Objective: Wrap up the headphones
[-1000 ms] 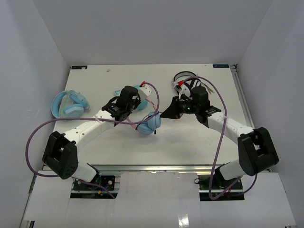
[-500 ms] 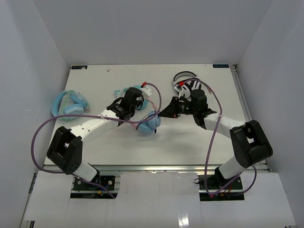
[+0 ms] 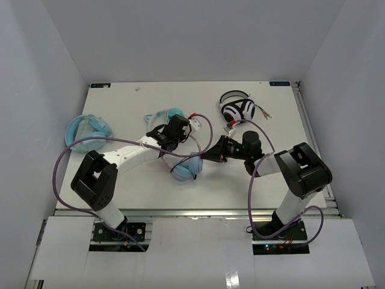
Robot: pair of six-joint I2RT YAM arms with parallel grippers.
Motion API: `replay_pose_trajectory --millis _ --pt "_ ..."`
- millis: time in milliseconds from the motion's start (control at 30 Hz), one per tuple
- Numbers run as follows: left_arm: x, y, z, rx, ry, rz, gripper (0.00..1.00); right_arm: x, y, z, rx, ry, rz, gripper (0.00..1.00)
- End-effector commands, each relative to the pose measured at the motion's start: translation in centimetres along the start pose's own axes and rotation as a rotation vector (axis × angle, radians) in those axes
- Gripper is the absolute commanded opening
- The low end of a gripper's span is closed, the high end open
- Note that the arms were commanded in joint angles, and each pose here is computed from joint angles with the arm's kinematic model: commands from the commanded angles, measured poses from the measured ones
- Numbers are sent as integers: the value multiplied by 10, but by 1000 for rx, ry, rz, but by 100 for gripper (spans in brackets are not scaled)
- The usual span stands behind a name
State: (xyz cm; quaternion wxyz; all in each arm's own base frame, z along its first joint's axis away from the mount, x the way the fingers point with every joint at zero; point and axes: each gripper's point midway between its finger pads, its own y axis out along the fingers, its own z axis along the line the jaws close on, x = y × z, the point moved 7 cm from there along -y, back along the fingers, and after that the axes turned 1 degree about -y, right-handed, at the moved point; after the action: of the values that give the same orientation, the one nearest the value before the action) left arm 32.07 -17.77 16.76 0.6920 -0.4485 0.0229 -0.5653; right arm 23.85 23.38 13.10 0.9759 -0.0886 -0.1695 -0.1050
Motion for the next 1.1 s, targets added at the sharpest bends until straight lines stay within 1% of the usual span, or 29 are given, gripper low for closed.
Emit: replay_pose_trajectory --millis 0,133,167,233,400,467,533,600,733,767,800,867,900,933,1067 --pt "-6 15 -17 -65 75 71 0 8 -1 12 129 -3 -41 8" --pt "-3 26 -20 -59 84 91 0 12 -3 3 130 16 -55 8" --pt "-3 26 -20 -59 84 90 1 13 -4 2 127 18 -60 8" --pt "2 32 -23 -61 94 94 15 16 -6 -5 113 31 -76 8" --pt "13 44 -28 -69 94 91 29 18 -10 -14 116 53 -84 8" --pt "13 48 -32 -75 93 95 33 19 -12 -17 120 70 -90 8" --pt "14 51 -34 -80 87 95 44 20 -14 -20 123 81 -96 8" --pt "17 52 -35 -86 73 83 46 21 -14 -22 125 89 -97 8" --pt "29 48 -33 -98 23 11 50 21 -15 -24 134 90 -96 8" --pt "31 48 -33 -101 15 1 54 21 -15 -24 134 91 -97 8" --pt "32 48 -33 -102 9 -6 61 21 -16 -24 133 92 -97 8" --pt "34 49 -33 -101 -3 -12 78 22 -16 -25 131 94 -99 8" --pt "36 50 -33 -100 -11 -17 82 22 -17 -26 128 98 -100 8" --pt "37 50 -32 -101 -18 -23 84 22 -17 -27 127 101 -100 8" --pt "43 48 -33 -119 -46 -52 84 20 -18 -30 121 107 -101 8"
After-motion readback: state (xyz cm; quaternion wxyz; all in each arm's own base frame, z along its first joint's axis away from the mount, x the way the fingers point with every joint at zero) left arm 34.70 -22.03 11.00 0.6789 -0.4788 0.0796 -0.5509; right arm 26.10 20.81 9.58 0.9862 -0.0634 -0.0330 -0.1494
